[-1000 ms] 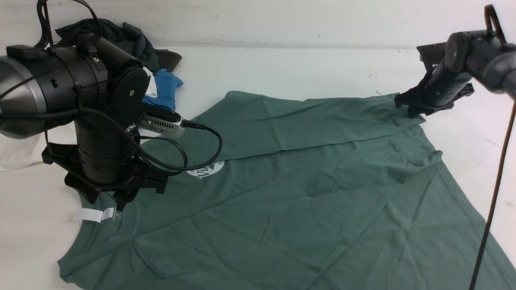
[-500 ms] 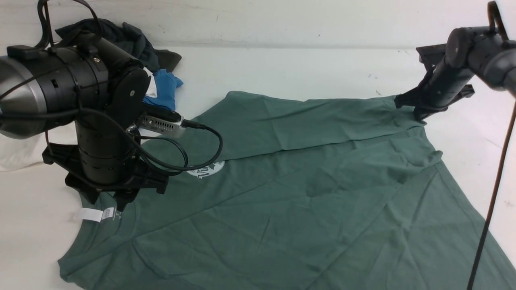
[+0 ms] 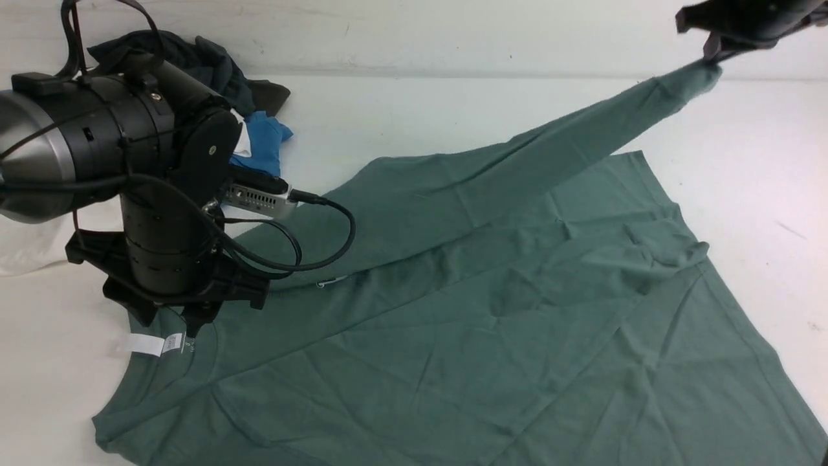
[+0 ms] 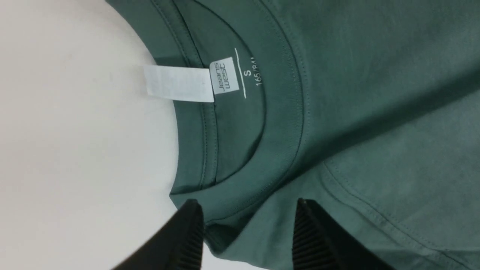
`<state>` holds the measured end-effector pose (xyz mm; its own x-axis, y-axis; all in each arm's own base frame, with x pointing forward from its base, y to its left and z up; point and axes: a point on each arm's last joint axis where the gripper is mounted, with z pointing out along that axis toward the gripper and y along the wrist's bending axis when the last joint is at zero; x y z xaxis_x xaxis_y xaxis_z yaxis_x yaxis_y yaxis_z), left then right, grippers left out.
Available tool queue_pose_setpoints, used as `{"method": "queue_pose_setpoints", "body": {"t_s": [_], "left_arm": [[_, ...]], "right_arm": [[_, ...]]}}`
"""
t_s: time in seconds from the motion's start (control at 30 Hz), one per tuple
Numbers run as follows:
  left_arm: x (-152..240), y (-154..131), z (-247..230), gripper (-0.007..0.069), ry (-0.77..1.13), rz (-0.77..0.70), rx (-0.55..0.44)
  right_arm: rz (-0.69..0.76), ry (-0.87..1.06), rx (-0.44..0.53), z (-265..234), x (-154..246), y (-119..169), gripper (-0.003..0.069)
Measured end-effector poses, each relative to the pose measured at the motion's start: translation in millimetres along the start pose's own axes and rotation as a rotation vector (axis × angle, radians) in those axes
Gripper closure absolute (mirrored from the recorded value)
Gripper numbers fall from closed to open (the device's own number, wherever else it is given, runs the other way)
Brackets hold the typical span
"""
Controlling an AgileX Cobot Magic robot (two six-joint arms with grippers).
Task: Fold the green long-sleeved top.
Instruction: Drag and drop the cuff with your right arm onto the cuff closest to your right arm
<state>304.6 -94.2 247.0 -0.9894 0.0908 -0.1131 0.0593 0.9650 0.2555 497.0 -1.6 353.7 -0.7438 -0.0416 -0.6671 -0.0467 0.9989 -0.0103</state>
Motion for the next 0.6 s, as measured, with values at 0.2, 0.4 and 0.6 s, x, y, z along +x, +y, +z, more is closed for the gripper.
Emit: {"method": "queue_pose_setpoints", "body": {"t_s": [0.2,0.4,0.6], "left_arm": [[-10,2,-14,0.0421,-0.054,0.007,0.012],[-21,3,-34,0.0616,-0.122,0.089,0.042],[-20,0,-34,0.0629,-0.112,0.134,0.072]], "right_arm": [[0.084,0.052,-0.017,-75,27,4,0.0666],[0.135,0.389,-0.025,-80,139,11,0.0666],[0.170,0.594,0.006,-41,226,12,0.0666]]}}
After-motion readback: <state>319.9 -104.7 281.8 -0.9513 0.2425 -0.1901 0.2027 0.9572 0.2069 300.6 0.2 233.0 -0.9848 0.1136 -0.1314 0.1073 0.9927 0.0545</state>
